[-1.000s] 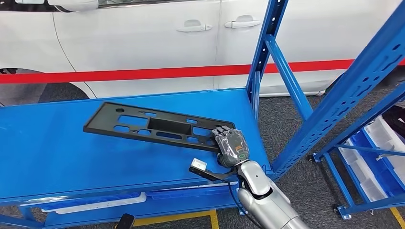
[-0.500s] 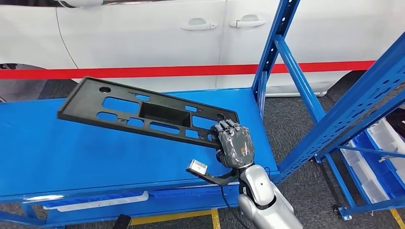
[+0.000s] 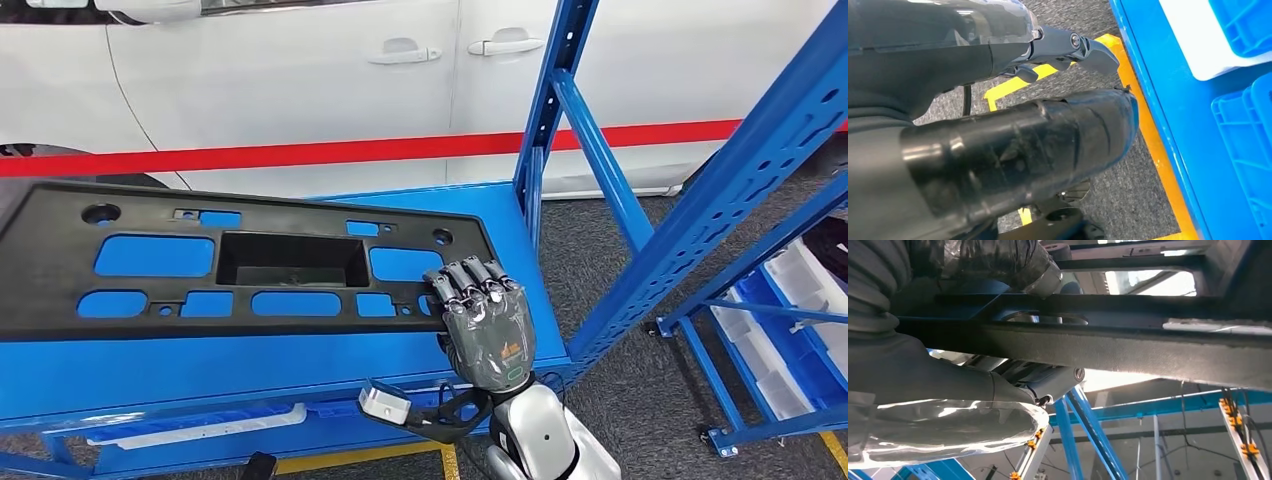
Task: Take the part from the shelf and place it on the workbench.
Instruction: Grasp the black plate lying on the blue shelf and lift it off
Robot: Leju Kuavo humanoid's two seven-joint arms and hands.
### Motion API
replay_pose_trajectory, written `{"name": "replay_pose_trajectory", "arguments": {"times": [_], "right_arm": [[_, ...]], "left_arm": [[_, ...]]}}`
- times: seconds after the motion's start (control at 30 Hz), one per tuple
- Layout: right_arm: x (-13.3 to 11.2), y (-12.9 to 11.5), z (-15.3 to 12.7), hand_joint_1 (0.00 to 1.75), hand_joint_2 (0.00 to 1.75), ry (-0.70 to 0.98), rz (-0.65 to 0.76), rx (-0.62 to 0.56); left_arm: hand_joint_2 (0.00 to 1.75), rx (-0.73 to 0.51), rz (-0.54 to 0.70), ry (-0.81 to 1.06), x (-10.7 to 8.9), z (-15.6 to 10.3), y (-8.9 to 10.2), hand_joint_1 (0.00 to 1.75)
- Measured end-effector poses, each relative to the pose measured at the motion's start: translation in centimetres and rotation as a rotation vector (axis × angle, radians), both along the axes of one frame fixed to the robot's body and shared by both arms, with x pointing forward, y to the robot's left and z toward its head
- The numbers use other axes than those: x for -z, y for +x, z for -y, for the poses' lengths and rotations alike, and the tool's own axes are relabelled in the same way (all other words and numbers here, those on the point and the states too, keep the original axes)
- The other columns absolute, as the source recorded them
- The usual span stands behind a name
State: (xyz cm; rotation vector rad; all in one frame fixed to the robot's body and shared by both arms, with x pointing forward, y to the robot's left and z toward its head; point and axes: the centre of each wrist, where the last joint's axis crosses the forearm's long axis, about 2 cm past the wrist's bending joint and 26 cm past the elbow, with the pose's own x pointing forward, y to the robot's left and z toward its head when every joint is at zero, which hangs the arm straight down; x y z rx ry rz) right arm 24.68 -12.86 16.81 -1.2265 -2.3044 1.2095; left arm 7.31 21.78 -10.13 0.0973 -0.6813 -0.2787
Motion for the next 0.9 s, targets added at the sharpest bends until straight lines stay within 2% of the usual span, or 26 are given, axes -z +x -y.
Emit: {"name": "replay_pose_trajectory", "arguments": {"times": [0.5, 0.63, 0.9], "right_arm": [[-0.5, -0.5, -0.2, 1.75, 1.75, 0.027, 0.015, 0.011], [-1.0, -0.7, -0.8, 1.75, 1.75, 0.041, 0.023, 0.023], [-0.1, -1.7, -1.9, 1.75, 1.75, 0.006, 0.012, -0.037]], "left_arm": [[0.0, -0.014, 0.001, -0.014, 0.0, 0.0, -0.2, 0.0], [1.75, -0.017, 0.013, -0.035, 0.0, 0.0, -0.2, 0.0], [1.75, -0.033, -0.001, 0.0, 0.1, -0.1, -0.4, 0.0]]}}
